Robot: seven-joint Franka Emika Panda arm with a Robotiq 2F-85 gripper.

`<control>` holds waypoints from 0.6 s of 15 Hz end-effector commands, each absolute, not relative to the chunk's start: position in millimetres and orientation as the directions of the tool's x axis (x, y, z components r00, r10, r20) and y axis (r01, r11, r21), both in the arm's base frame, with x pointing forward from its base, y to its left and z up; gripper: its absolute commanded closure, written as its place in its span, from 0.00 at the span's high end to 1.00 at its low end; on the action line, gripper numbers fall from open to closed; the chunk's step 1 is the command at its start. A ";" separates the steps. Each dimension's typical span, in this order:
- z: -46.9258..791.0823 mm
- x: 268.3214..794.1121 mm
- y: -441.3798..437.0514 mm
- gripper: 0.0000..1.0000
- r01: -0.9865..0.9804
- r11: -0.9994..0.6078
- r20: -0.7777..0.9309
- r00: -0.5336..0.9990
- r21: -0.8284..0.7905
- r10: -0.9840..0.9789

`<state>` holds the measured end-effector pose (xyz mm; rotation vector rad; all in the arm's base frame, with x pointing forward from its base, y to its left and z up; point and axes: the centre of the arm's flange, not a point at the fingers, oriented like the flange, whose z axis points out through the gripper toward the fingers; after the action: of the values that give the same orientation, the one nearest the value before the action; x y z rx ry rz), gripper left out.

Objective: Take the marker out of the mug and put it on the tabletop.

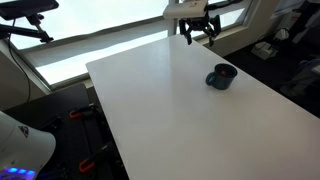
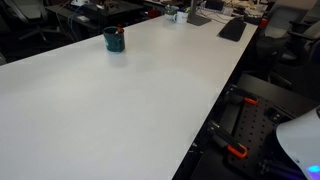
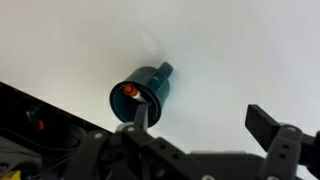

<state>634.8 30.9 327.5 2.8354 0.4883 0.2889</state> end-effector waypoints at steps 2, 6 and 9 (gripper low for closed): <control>391.0 630.5 62.4 1.00 0.323 -0.926 0.123 0.929 0.194 0.349; 457.2 613.2 84.6 1.00 0.367 -0.916 0.193 0.899 0.159 0.394; 503.6 596.4 91.4 1.00 0.385 -0.909 0.267 0.870 0.161 0.415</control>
<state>616.8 91.2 461.4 2.9348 0.5885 0.3966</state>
